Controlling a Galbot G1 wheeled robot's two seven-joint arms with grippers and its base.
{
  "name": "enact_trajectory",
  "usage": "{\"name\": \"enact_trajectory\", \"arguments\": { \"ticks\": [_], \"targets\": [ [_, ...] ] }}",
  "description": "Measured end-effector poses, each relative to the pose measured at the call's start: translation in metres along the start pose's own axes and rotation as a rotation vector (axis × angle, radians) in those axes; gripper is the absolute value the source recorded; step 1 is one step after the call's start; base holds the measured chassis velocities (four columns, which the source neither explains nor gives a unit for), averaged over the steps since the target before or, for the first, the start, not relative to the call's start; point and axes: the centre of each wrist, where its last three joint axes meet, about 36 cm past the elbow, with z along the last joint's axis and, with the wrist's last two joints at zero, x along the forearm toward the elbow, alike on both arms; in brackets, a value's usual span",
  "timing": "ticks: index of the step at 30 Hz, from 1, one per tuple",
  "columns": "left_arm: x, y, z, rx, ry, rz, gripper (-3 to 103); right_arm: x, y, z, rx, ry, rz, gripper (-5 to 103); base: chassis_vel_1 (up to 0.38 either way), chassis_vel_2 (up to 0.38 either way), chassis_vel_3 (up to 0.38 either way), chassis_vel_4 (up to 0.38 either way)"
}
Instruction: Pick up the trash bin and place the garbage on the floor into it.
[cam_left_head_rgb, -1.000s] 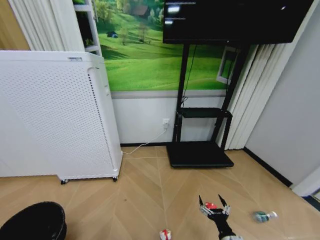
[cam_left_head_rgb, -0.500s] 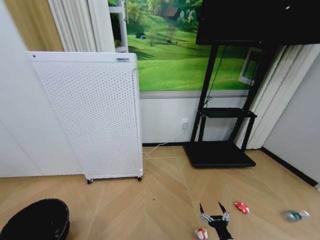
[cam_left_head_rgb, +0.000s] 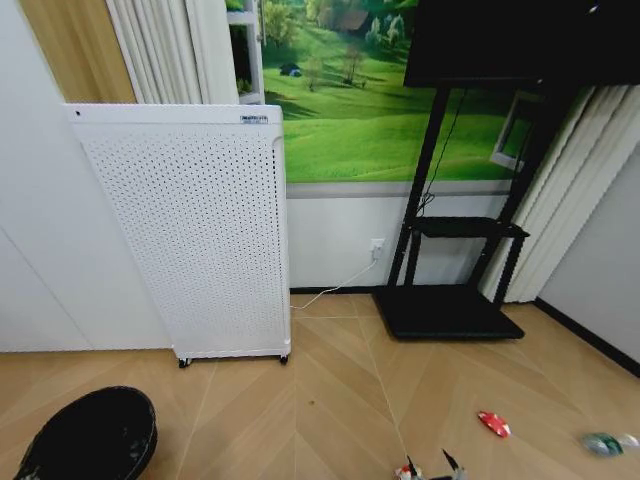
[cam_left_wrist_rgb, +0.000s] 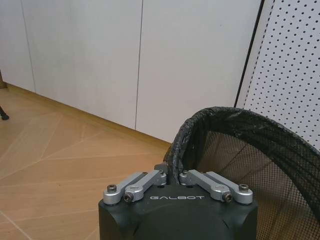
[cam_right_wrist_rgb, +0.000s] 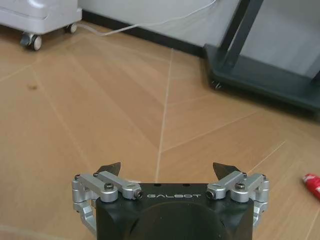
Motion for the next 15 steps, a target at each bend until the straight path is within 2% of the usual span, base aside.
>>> {"name": "enact_trajectory", "arguments": {
  "ticks": [7,15],
  "targets": [
    [0.0,-0.004,-0.002,-0.003,-0.006,0.013,6,-0.012,0.014,0.01,0.024,0.023,-0.041,100,0.0,0.0,0.0,0.0],
    [0.002,-0.011,-0.001,-0.005,-0.008,0.035,6,-0.036,0.011,0.014,0.07,0.032,-0.043,100,0.0,0.0,0.0,0.0]
  ]
}}
